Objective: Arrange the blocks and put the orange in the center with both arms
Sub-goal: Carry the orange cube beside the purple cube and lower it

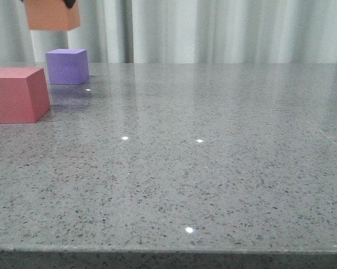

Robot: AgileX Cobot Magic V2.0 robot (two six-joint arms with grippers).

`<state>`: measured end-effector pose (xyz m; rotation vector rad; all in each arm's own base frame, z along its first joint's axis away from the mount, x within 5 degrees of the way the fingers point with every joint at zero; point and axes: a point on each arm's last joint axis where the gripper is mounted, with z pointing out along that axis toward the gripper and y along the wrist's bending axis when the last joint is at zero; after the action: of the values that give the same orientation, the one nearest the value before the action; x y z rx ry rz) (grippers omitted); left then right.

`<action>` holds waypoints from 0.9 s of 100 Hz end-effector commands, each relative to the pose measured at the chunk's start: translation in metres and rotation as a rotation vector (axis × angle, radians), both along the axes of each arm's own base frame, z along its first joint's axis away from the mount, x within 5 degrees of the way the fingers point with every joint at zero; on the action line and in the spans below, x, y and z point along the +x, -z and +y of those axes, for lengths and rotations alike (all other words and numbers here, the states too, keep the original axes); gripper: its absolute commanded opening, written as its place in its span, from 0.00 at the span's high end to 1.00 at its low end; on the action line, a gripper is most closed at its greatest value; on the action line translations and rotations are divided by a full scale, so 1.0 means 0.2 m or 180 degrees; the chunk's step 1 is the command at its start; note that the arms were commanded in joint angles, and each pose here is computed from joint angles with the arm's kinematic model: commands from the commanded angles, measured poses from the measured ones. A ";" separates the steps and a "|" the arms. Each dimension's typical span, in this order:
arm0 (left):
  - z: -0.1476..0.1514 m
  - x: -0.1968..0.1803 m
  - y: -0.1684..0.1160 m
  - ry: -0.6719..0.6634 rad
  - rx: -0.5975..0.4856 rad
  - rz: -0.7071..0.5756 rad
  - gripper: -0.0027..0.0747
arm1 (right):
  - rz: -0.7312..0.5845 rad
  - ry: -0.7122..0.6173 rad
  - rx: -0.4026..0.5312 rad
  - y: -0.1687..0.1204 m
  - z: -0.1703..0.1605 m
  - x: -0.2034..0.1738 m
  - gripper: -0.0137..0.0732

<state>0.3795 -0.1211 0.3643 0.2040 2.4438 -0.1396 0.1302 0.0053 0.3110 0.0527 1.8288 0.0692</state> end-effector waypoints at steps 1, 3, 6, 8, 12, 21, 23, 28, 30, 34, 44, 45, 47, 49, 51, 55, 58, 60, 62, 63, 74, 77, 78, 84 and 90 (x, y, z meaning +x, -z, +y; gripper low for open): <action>0.04 -0.03 -0.11 0.0039 -0.0182 -0.0392 0.54 | -0.0331 -0.0052 -0.0076 -0.08 0.00 0.01 0.92; 0.05 -0.03 -0.10 0.0021 -0.0193 -0.0394 0.54 | -0.0331 -0.0052 -0.0076 -0.08 0.00 0.01 0.92; 0.06 -0.02 -0.07 0.0004 -0.0187 -0.0393 0.54 | -0.0331 -0.0052 -0.0076 -0.08 0.00 0.01 0.92; 0.07 -0.02 -0.06 0.0001 -0.0177 -0.0382 0.54 | -0.0331 -0.0052 -0.0076 -0.08 0.00 0.01 0.92; 0.09 -0.01 -0.03 -0.0020 -0.0167 -0.0409 0.54 | -0.0331 -0.0052 -0.0076 -0.08 0.00 0.01 0.92; 0.12 0.01 0.03 -0.0060 -0.0151 -0.0398 0.54 | -0.0331 -0.0052 -0.0076 -0.08 0.00 0.01 0.92; 0.12 0.02 0.04 -0.0067 -0.0149 -0.0393 0.54 | -0.0331 -0.0052 -0.0076 -0.08 0.00 0.01 0.92; 0.13 0.03 0.06 -0.0089 -0.0148 -0.0397 0.54 | -0.0331 -0.0052 -0.0076 -0.08 0.00 0.01 0.92; 0.14 0.03 0.07 -0.0096 -0.0151 -0.0407 0.54 | -0.0331 -0.0052 -0.0076 -0.08 0.00 0.01 0.92; 0.14 0.03 0.08 -0.0102 -0.0152 -0.0415 0.54 | -0.0331 -0.0052 -0.0076 -0.08 0.00 0.01 0.92; 0.14 0.03 0.11 -0.0111 -0.0158 -0.0419 0.54 | -0.0331 -0.0052 -0.0076 -0.08 0.00 0.01 0.92; 0.14 0.03 0.12 -0.0111 -0.0157 -0.0415 0.54 | -0.0331 -0.0052 -0.0076 -0.08 0.00 0.01 0.92; 0.14 0.03 0.12 -0.0110 -0.0158 -0.0419 0.54 | -0.0331 -0.0052 -0.0076 -0.08 0.00 0.01 0.92; 0.14 0.03 0.13 -0.0111 -0.0166 -0.0419 0.54 | -0.0331 -0.0052 -0.0076 -0.08 0.00 0.01 0.92; 0.14 0.03 0.13 -0.0113 -0.0175 -0.0415 0.54 | -0.0331 -0.0052 -0.0076 -0.08 0.00 0.01 0.92; 0.14 0.03 0.14 -0.0116 -0.0203 -0.0419 0.54 | -0.0331 -0.0052 -0.0076 -0.08 0.00 0.01 0.92; 0.14 0.03 0.14 -0.0116 -0.0206 -0.0430 0.54 | -0.0331 -0.0052 -0.0076 -0.08 0.00 0.01 0.92; 0.14 0.03 0.15 -0.0119 -0.0226 -0.0430 0.54 | -0.0331 -0.0052 -0.0076 -0.08 0.00 0.01 0.92; 0.14 0.04 0.15 -0.0119 -0.0229 -0.0439 0.54 | -0.0331 -0.0052 -0.0076 -0.08 0.00 0.01 0.92; 0.14 0.04 0.15 -0.0120 -0.0236 -0.0444 0.54 | -0.0331 -0.0052 -0.0076 -0.08 0.00 0.01 0.92; 0.13 0.05 0.17 -0.0122 -0.0238 -0.0427 0.54 | -0.0331 -0.0052 -0.0076 -0.08 0.00 0.01 0.92; 0.13 0.06 0.18 -0.0122 -0.0232 -0.0403 0.54 | -0.0331 -0.0052 -0.0076 -0.08 0.00 0.01 0.92; 0.13 0.06 0.18 -0.0122 -0.0231 -0.0402 0.54 | -0.0331 -0.0052 -0.0076 -0.08 0.00 0.01 0.92; 0.13 0.07 0.22 -0.0125 -0.0223 -0.0342 0.54 | -0.0331 -0.0052 -0.0076 -0.08 0.00 0.01 0.92; 0.12 0.09 0.26 -0.0126 -0.0205 -0.0275 0.54 | -0.0331 -0.0052 -0.0076 -0.08 0.00 0.01 0.92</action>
<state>0.3954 -0.0961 0.2922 0.1422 2.4528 -0.1588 0.1302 0.0053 0.3110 0.0510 1.8288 0.0679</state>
